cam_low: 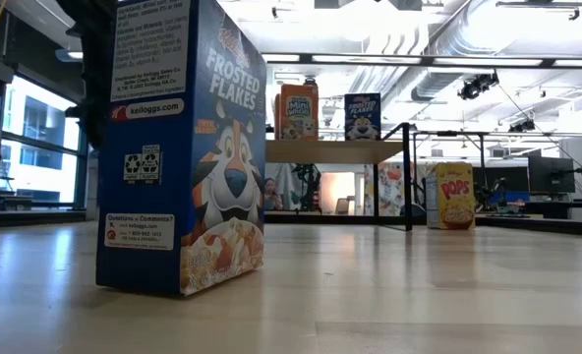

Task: Stack cereal on shelf
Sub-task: Put the top blue cereal box aligned with the other blue cereal box on the shelf

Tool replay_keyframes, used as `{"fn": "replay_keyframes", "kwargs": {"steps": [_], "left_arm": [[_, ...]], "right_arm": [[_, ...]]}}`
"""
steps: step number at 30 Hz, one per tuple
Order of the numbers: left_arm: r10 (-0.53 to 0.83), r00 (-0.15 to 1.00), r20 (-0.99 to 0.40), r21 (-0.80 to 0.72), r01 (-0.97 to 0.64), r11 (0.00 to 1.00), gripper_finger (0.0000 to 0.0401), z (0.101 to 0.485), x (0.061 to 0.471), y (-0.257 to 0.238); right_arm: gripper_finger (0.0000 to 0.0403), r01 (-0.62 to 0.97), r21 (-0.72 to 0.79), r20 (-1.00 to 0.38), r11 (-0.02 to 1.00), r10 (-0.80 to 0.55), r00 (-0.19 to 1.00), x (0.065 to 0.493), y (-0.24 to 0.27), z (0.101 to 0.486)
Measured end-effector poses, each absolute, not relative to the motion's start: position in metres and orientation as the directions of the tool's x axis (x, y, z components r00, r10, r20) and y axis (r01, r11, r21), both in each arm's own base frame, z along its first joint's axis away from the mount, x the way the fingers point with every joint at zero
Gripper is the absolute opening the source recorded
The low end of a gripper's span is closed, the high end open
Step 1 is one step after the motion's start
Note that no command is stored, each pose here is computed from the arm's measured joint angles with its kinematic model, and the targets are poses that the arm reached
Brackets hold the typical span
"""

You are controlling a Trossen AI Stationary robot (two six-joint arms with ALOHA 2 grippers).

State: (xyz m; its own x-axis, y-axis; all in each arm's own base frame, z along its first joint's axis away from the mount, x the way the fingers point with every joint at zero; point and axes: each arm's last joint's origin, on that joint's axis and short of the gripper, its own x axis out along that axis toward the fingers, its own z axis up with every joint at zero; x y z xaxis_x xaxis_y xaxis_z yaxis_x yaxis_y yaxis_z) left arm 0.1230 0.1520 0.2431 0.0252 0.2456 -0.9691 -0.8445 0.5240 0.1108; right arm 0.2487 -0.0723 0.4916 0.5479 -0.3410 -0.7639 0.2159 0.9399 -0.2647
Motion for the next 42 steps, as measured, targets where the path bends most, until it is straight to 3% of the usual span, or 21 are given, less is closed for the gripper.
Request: {"fn": "replay_keyframes", "kwargs": {"steps": [17,24,42], "left_arm": [[0.259,0.167,-0.951,0.033,-0.781,0.624,0.0147,0.278,0.100,0.096],[0.222,0.263,-0.939,-0.028,-0.702,0.712,0.0147,0.283,0.104,0.080],[0.180,0.368,-0.912,-0.085,-0.600,0.795,0.0147,0.285,0.126,0.056]], "right_arm": [[0.0218,0.225,-0.258,-0.764,0.940,-0.341,0.548,0.249,-0.072,0.492],[0.0218,0.225,-0.258,-0.764,0.940,-0.341,0.548,0.249,-0.072,0.492],[0.0218,0.192,-0.275,-0.770,0.942,-0.335,0.543,0.250,-0.072,0.490]]}}
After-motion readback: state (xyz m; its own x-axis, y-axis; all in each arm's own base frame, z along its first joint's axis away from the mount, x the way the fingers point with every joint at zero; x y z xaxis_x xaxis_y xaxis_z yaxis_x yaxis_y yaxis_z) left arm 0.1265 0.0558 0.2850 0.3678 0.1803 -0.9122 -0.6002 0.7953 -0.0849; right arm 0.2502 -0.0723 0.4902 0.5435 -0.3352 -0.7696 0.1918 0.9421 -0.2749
